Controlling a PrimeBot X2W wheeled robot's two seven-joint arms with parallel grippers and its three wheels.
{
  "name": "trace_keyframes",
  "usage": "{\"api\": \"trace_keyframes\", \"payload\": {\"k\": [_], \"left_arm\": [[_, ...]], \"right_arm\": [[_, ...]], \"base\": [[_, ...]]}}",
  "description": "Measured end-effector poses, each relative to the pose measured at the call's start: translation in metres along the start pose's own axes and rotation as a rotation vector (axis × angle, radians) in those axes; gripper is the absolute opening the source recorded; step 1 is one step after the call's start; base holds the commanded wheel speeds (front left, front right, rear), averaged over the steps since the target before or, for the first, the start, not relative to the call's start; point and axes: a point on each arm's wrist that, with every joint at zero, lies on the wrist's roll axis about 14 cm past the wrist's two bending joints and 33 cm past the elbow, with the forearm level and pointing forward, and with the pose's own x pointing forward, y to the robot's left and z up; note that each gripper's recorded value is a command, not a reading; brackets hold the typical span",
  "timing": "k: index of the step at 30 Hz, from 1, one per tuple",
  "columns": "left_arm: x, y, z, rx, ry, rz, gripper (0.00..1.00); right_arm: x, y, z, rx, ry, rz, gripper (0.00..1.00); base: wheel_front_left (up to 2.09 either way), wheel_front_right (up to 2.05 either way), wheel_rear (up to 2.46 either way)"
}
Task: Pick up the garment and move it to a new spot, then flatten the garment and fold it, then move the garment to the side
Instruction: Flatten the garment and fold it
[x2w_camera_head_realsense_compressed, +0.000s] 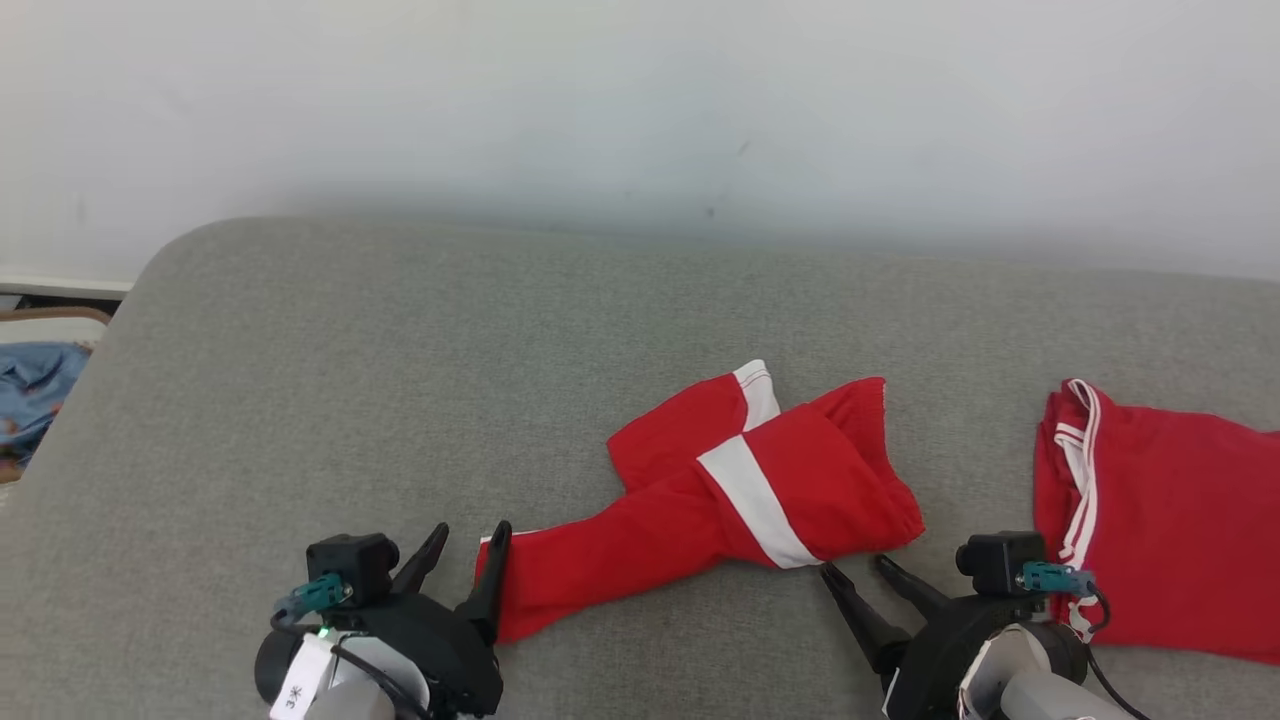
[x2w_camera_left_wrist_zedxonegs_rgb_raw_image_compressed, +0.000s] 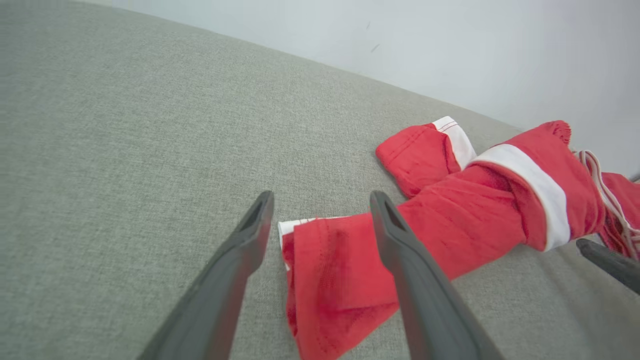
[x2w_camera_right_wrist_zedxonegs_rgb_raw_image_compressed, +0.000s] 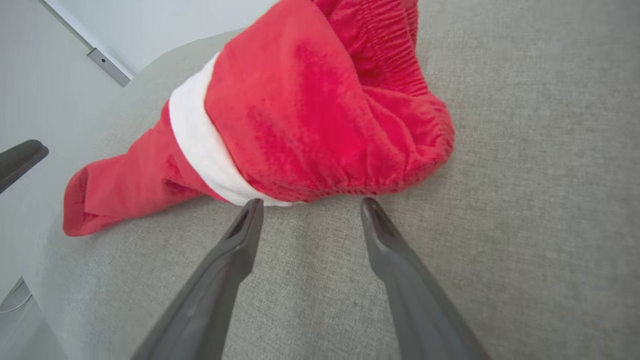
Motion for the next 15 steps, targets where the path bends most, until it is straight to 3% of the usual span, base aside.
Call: {"api": "trace_keyframes", "payload": {"k": [11, 13, 15], "left_arm": [[-0.006, 0.007, 0.015, -0.015, -0.055, 0.033, 1.0], [-0.008, 0.012, 0.016, -0.013, -0.061, 0.048, 1.0], [-0.009, 0.014, 0.016, -0.012, -0.062, 0.053, 1.0]], "right_arm": [[0.019, 0.011, -0.018, 0.01, 0.074, 0.019, 1.0], [0.023, 0.017, -0.018, 0.008, 0.079, 0.034, 0.61], [0.026, 0.019, -0.017, 0.008, 0.078, 0.04, 0.0]], "base": [[0.0, 0.0, 0.0], [0.0, 0.0, 0.0], [0.0, 0.0, 0.0]]}}
